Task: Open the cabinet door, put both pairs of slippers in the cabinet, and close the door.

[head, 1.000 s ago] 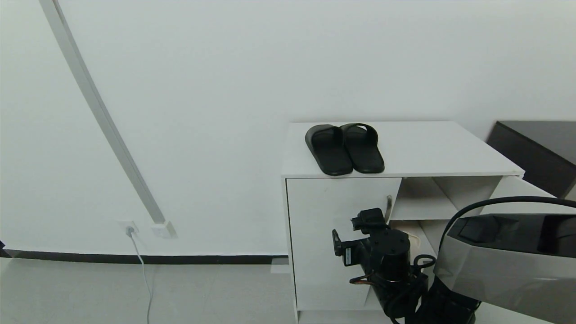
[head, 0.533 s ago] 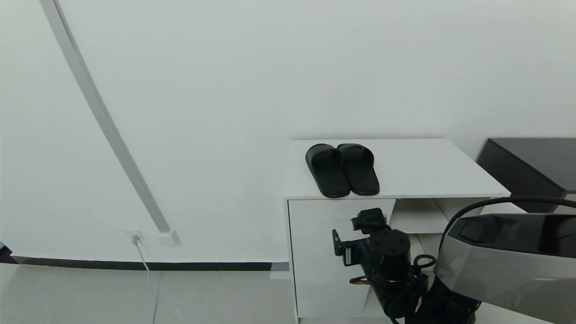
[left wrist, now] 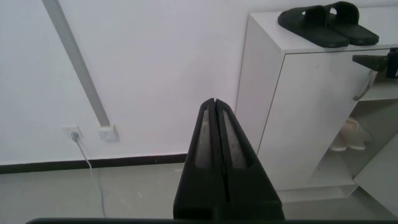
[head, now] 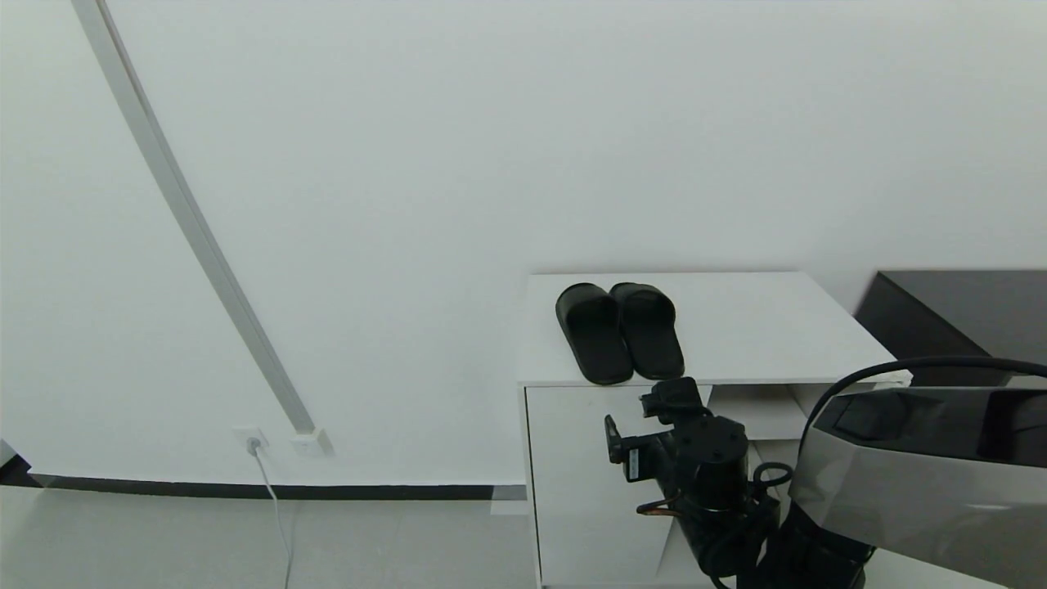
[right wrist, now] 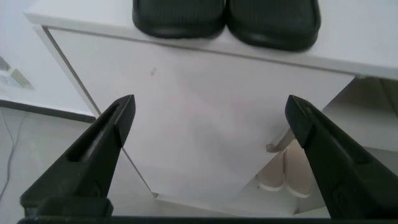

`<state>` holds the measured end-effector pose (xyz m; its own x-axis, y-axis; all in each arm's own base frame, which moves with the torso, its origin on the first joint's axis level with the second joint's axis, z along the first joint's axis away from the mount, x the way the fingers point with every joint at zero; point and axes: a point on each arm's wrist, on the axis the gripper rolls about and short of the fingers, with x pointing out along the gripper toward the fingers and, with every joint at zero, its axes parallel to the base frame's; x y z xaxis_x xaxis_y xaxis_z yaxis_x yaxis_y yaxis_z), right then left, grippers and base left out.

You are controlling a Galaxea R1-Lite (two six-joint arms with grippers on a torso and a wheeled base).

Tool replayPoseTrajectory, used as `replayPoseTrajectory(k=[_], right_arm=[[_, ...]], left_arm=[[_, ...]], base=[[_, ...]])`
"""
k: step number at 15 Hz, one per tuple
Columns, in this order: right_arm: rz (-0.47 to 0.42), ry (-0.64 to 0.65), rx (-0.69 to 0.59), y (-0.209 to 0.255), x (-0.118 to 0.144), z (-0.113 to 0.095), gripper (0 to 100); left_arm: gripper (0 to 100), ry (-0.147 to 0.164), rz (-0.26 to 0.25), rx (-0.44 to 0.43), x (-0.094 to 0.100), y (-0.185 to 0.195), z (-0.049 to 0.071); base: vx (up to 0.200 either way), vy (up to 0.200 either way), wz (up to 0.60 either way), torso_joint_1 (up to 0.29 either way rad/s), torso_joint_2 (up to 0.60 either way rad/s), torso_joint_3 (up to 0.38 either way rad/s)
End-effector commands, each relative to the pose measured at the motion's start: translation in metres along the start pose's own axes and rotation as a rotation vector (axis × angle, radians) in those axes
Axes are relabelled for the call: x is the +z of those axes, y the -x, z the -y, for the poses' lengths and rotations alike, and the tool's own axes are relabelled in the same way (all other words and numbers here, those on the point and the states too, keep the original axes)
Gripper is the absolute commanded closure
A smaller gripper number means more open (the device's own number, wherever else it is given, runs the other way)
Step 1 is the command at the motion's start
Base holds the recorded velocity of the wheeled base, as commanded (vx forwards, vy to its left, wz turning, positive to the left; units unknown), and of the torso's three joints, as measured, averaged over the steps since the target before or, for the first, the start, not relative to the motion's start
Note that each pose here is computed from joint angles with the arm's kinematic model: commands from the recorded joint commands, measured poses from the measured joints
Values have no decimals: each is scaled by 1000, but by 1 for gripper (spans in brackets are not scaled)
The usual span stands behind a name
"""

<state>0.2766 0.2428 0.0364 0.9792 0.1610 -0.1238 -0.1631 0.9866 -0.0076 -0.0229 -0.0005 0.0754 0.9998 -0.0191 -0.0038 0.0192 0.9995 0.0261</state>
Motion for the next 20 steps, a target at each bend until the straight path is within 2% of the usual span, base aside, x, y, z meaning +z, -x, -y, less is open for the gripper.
replayPoseTrajectory(k=[1, 5, 7, 9, 12, 13, 14, 18, 20], right_arm=[[10, -7, -9, -2, 1, 3, 0], [68, 44, 0, -9, 4, 10, 0], [103, 30, 23, -9, 19, 8, 0], [57, 22, 13, -16, 36, 9, 0], [-15, -67, 3, -25, 78, 4, 0], [-33, -79, 1, -25, 82, 4, 0], [-98, -93, -11, -28, 87, 1, 0], [-144, -90, -23, -32, 76, 0, 0], [-148, -89, -22, -31, 74, 0, 0]], left_arm=[[100, 0, 1, 1, 0, 0, 0], [100, 0, -1, 1, 0, 0, 0], [100, 0, -1, 1, 0, 0, 0], [100, -1, 1, 1, 0, 0, 0], [100, -1, -1, 1, 0, 0, 0], [100, -1, -1, 1, 0, 0, 0], [100, -1, 1, 1, 0, 0, 0], [100, 0, -1, 1, 0, 0, 0], [100, 0, -1, 1, 0, 0, 0]], base=[[0, 0, 0, 163, -349, -178], [0, 0, 0, 35, -87, -44], [0, 0, 0, 0, 0, 0], [0, 0, 0, 0, 0, 0], [0, 0, 0, 0, 0, 0], [0, 0, 0, 0, 0, 0], [0, 0, 0, 0, 0, 0], [0, 0, 0, 0, 0, 0], [200, 0, 0, 10, 5, -2]])
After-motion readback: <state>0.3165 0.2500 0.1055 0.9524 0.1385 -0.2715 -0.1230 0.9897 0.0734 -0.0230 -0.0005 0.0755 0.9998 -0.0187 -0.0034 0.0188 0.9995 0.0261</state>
